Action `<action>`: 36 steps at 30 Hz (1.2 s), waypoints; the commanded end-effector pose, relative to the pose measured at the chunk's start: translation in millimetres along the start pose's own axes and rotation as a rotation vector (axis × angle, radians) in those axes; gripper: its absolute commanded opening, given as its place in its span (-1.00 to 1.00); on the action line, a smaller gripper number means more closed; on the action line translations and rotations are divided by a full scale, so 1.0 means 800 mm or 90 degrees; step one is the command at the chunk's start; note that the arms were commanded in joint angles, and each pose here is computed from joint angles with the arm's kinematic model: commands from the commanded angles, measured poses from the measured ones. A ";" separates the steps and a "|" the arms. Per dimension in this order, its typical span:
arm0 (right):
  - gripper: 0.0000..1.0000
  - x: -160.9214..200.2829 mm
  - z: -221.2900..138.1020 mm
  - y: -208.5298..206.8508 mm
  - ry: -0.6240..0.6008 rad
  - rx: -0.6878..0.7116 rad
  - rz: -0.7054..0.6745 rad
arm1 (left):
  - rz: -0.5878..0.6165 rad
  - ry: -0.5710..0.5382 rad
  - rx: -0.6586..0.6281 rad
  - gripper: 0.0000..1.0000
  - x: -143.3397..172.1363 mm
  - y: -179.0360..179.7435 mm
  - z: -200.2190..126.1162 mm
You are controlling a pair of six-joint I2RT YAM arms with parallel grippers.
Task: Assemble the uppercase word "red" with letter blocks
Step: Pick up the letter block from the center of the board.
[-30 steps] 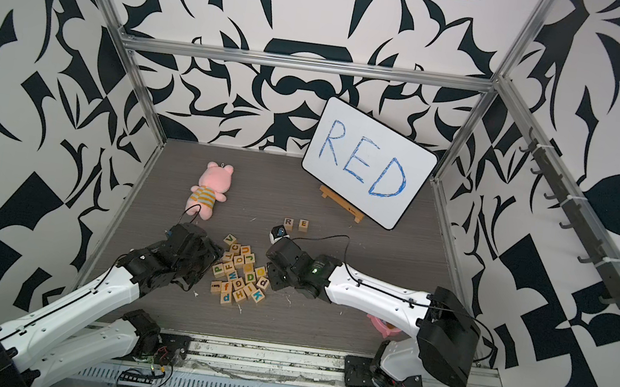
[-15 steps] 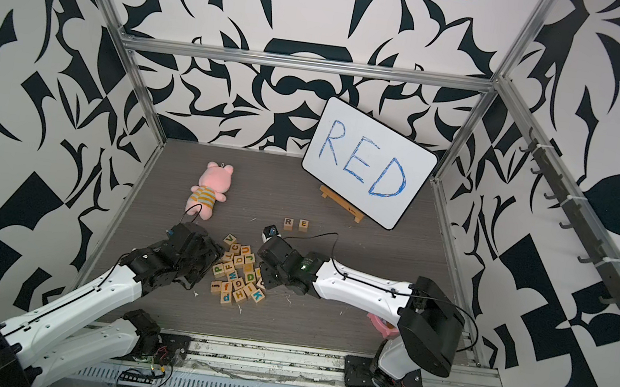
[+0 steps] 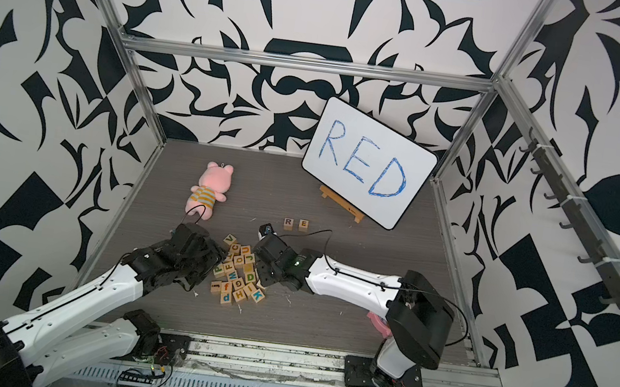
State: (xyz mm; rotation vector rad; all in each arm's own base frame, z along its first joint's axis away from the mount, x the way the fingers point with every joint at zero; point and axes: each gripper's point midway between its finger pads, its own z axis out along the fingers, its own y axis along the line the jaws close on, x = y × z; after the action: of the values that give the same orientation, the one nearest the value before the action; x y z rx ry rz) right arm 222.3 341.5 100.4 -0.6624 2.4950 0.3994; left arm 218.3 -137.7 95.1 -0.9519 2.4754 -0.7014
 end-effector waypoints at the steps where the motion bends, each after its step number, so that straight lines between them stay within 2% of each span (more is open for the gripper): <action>1: -0.13 -0.018 -0.006 0.009 -0.019 -0.003 -0.005 | -0.006 -0.006 0.014 0.36 -0.001 0.003 0.000; 15: -0.16 -0.019 -0.002 0.015 -0.014 -0.011 0.003 | -0.004 -0.043 0.012 0.34 -0.012 0.011 -0.016; 21: -0.42 -0.009 0.004 0.040 0.007 -0.025 0.025 | -0.021 -0.064 0.019 0.34 -0.016 0.019 -0.023; 25: -0.41 0.000 0.012 0.055 0.021 -0.016 0.054 | -0.027 -0.065 0.028 0.33 -0.016 0.020 -0.024; 30: -0.20 0.007 0.019 0.060 0.022 0.023 0.089 | -0.028 -0.066 0.022 0.33 -0.016 0.022 -0.025; 36: -0.20 0.008 0.030 0.058 0.018 0.042 0.121 | -0.034 -0.067 0.019 0.33 -0.016 0.025 -0.024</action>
State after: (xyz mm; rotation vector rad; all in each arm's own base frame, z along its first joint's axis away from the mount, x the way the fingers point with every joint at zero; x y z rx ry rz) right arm 192.3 382.9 67.5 -0.5171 2.6243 0.3612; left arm 212.1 -117.5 110.3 -0.9935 2.3357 -0.7325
